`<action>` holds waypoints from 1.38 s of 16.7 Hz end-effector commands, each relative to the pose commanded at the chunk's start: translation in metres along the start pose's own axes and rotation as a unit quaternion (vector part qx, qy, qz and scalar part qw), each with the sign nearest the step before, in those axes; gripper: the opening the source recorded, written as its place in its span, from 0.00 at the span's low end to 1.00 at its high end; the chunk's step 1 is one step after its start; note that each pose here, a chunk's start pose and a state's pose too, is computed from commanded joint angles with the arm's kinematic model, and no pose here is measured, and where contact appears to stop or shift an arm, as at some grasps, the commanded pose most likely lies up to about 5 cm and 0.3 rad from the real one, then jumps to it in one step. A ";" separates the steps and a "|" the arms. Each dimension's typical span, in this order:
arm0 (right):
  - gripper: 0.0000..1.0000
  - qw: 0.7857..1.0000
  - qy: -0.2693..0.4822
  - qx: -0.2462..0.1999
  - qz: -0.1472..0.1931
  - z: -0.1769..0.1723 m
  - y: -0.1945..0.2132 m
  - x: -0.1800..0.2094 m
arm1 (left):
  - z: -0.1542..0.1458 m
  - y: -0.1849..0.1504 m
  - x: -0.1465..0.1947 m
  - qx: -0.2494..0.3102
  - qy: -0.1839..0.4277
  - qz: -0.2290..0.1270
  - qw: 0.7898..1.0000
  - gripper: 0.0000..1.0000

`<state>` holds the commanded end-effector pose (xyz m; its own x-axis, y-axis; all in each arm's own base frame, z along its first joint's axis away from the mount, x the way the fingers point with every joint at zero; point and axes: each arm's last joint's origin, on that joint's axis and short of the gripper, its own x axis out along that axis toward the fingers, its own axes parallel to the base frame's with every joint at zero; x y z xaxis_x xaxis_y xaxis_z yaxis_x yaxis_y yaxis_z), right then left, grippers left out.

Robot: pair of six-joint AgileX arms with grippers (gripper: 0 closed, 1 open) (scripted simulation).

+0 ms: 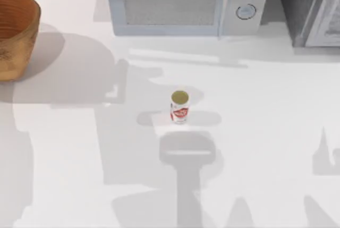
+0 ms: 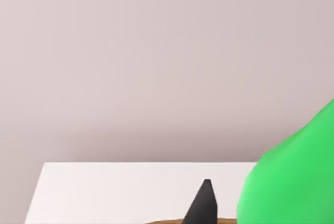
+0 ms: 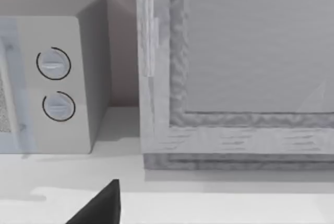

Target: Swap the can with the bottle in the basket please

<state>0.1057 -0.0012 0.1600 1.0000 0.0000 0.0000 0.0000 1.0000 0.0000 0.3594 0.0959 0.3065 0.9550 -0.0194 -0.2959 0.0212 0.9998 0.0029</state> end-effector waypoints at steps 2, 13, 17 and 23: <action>1.00 1.000 0.000 0.000 0.000 0.000 0.000 0.000 | -0.003 0.000 0.009 0.000 -0.002 0.000 1.000 0.00; 1.00 1.000 0.000 0.000 0.000 0.000 0.000 0.000 | -0.021 0.000 0.039 -0.001 -0.001 0.001 1.000 0.00; 1.00 1.000 0.000 0.000 0.000 0.000 0.000 0.000 | -0.021 0.000 0.039 -0.001 -0.001 0.001 1.000 0.30; 1.00 1.000 0.000 0.000 0.000 0.000 0.000 0.000 | -0.021 0.000 0.039 -0.001 -0.001 0.001 1.000 0.75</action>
<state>0.1057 -0.0012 0.1600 1.0000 0.0000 0.0000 0.0000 1.0000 0.0000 0.3905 0.0955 0.2754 0.9558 -0.0168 -0.2935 0.0183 0.9998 0.0025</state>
